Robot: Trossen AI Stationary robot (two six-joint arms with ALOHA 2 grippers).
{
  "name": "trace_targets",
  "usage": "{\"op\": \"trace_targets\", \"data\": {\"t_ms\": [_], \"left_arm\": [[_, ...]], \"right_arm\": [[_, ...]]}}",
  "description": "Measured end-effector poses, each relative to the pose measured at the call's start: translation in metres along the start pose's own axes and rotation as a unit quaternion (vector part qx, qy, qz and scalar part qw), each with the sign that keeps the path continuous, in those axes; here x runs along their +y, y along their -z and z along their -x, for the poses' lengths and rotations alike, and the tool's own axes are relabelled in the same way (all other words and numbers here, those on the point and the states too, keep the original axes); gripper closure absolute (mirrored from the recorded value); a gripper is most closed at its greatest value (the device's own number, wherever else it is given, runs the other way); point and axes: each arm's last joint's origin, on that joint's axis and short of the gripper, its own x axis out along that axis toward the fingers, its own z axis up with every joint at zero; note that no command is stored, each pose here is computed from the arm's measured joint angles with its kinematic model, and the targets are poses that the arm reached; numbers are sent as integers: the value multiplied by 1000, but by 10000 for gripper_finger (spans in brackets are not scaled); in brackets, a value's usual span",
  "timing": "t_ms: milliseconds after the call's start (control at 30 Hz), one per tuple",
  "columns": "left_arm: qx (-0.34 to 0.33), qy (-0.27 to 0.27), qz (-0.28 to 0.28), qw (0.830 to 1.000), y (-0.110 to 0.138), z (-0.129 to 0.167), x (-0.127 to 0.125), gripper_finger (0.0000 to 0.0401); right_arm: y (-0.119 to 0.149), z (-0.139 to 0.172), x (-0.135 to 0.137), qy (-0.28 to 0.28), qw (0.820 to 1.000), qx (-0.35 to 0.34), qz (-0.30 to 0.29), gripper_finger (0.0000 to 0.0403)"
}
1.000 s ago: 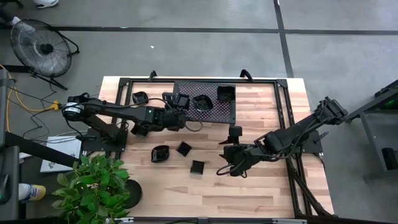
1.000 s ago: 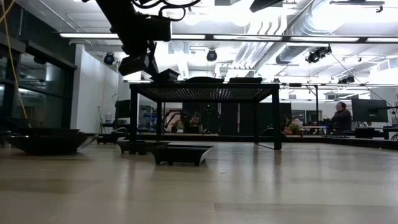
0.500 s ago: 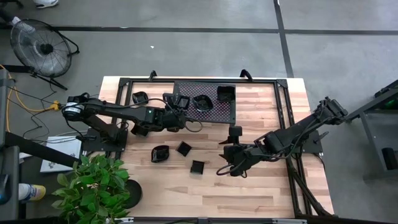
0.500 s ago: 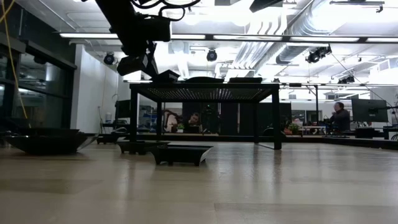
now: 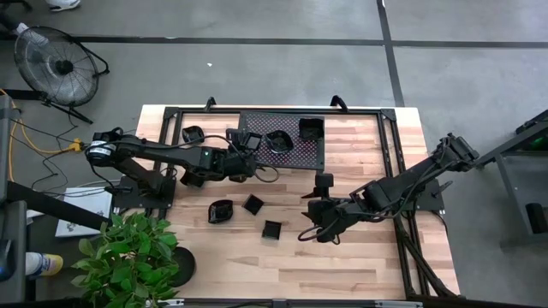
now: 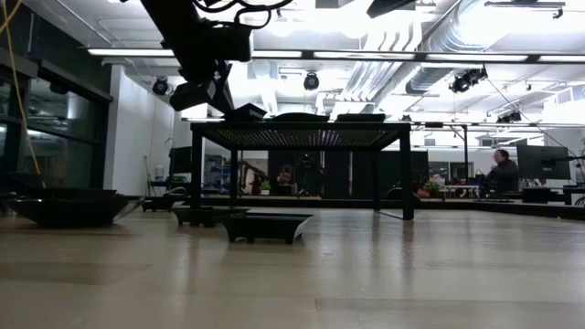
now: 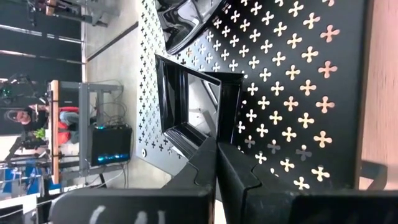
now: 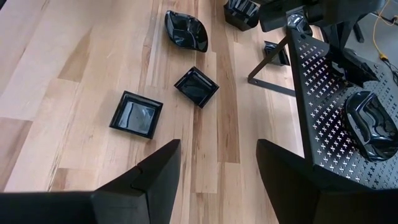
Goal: Pick & Place Mini shaped plates
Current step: Stack the square plate on the square plate on the shelf
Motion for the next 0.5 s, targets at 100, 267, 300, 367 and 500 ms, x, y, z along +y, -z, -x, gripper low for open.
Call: {"op": "trace_targets", "data": {"t_ms": [100,267,300,367,500], "left_arm": [[0,0,-4,1000,0,0,0,400],[0,0,-9,1000,0,0,0,399],[0,0,-9,1000,0,0,0,397],[0,0,-9,1000,0,0,0,386],[0,0,-9,1000,0,0,0,349]], "right_arm": [[0,0,0,0,1000,0,0,197],[0,0,0,0,1000,0,0,197],[0,0,0,0,1000,0,0,197],[0,0,0,0,1000,0,0,197],[0,0,0,-1,1000,0,0,198]]}}
